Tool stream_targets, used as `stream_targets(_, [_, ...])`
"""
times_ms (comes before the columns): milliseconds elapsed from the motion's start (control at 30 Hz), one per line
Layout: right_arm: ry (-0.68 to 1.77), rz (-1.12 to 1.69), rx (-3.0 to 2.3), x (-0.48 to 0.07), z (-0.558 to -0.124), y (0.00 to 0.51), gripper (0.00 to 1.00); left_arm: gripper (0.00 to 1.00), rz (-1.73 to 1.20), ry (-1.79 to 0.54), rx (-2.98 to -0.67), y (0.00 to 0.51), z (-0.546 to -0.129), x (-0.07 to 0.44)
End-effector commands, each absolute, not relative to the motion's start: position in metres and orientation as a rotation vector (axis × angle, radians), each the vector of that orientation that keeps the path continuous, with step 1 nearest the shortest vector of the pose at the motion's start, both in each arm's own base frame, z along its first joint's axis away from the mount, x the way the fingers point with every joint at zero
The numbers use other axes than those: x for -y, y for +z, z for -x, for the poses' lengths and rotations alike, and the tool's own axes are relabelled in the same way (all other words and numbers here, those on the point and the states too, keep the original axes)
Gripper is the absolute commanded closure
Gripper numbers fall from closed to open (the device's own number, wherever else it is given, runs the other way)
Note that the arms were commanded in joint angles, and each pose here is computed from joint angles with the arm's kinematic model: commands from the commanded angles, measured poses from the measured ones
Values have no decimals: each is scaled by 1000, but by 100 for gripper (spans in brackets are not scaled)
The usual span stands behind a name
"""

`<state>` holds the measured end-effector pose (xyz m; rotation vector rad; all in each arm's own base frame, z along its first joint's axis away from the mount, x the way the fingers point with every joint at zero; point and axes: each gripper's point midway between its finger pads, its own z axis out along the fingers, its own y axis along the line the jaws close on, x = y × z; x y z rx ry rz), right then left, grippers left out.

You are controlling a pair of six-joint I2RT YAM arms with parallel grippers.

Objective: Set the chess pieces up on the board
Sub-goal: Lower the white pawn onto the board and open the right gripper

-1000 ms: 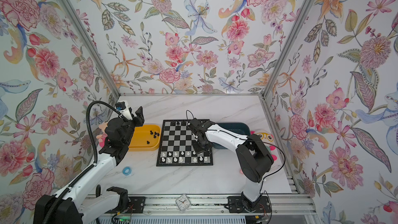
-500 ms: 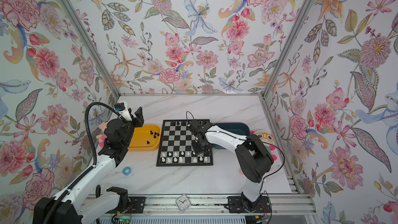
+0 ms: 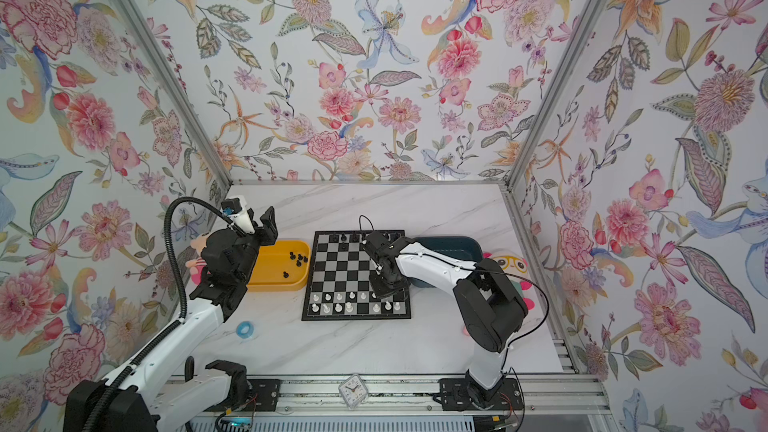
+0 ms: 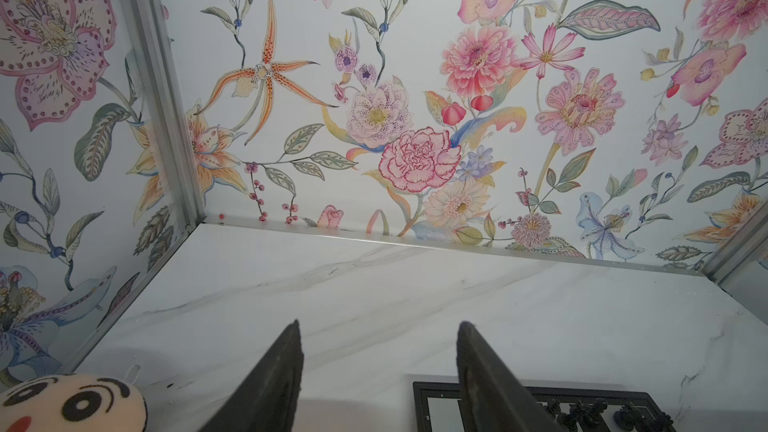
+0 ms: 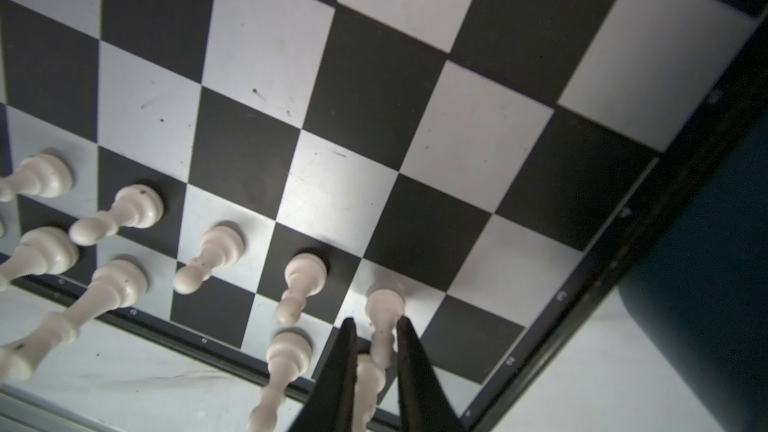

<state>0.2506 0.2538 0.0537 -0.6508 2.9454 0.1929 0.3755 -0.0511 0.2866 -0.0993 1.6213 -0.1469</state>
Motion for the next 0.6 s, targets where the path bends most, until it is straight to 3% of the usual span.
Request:
stream_targets(0, [221, 641, -2937, -257, -248, 60, 77, 40, 112, -154, -1601, 291, -373, 47])
stream_targets(267, [227, 595, -2853, -250, -268, 95, 74, 40, 112, -149, -1600, 291, -374, 47])
stream_targets(567, [183, 412, -2725, -196, -319, 146, 71, 39, 111, -132, -1613, 290, -381, 47])
